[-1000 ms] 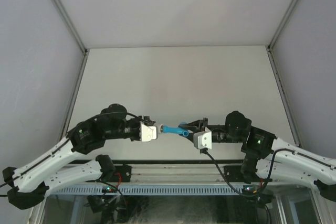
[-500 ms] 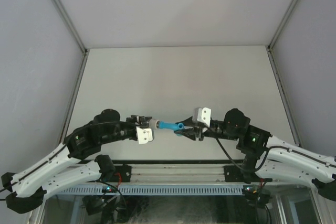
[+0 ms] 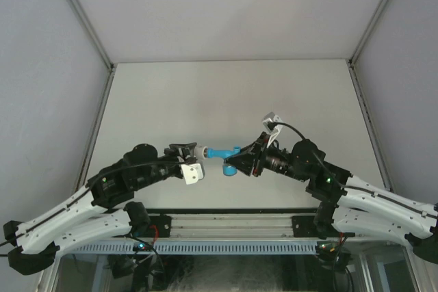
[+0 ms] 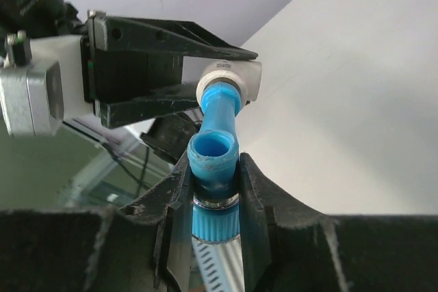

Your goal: Install the water faucets

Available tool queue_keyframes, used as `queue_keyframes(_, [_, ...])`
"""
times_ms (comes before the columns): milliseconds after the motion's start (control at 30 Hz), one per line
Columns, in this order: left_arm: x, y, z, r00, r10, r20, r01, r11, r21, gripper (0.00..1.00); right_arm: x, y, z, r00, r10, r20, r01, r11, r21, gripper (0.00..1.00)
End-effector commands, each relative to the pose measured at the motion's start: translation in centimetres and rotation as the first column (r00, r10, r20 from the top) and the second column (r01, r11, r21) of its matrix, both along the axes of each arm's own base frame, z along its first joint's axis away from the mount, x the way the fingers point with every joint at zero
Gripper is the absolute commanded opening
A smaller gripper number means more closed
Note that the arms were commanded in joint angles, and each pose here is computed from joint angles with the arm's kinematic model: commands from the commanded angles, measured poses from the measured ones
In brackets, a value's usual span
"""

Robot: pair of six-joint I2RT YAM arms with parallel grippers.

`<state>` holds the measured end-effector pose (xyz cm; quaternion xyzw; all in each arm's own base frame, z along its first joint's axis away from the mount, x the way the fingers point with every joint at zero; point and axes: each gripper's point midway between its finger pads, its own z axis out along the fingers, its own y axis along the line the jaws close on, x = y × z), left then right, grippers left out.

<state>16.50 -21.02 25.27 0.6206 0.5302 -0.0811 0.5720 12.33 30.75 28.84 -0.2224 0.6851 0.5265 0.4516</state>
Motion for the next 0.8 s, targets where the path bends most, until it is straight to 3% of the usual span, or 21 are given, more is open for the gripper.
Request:
queue_keyframes(0, [1.1, -0.5, 1.6, 0.996, 0.041, 0.073, -0.038, 0.998, -0.047, 0.0, 1.2, -0.3, 2.1, 0.95, -0.072, -0.304, 0.12, 0.983, 0.142, 0.0])
queue_keyframes(100, [0.7, -0.7, 1.6, 0.998, 0.023, 0.06, -0.02, 0.998, -0.057, 0.0, 0.8, -0.3, 2.4, 0.939, -0.016, -0.343, 0.076, 0.984, 0.162, 0.21])
queue_keyframes(133, [0.6, -0.8, 1.7, 0.998, 0.018, 0.052, -0.015, 0.998, -0.063, 0.0, 0.9, -0.4, 2.4, 0.941, -0.016, -0.338, 0.075, 0.984, 0.162, 0.33])
queue_keyframes(167, [0.4, -0.9, 1.6, 0.999, 0.01, 0.043, -0.008, 0.998, -0.063, 0.0, 0.9, -0.5, 2.4, 0.947, -0.013, -0.321, 0.068, 0.985, 0.16, 0.45])
queue_keyframes(233, [0.3, -0.8, 1.5, 1.0, 0.01, 0.026, -0.008, 0.998, -0.061, 0.0, 1.1, -0.8, 2.6, 0.966, -0.013, -0.258, 0.052, 0.988, 0.148, 0.59])
queue_keyframes(367, [0.0, -0.7, 0.8, 1.0, 0.007, 0.0, -0.007, 0.999, -0.051, 0.0, 0.9, -1.6, 3.5, 0.994, 0.002, -0.107, 0.012, 0.991, 0.136, 0.76])
queue_keyframes(533, [-0.7, -1.1, 0.5, 0.998, -0.023, -0.051, 0.02, 0.998, -0.059, 0.0, 0.6, -2.6, 3.9, 0.984, 0.023, 0.178, -0.036, 0.997, 0.068, 0.86])
queue_keyframes(633, [-1.2, -1.2, 0.0, 0.995, -0.046, -0.089, 0.042, 0.998, -0.043, 0.0, -0.9, -3.6, 4.5, 0.889, 0.081, 0.451, -0.107, 0.994, 0.033, 0.87])
queue_keyframes(767, [-1.9, -1.5, -0.3, 0.987, -0.085, -0.138, 0.08, 0.996, -0.043, 0.0, -3.4, -4.8, 4.4, 0.6, 0.188, 0.778, -0.175, 0.979, -0.101, 0.88])
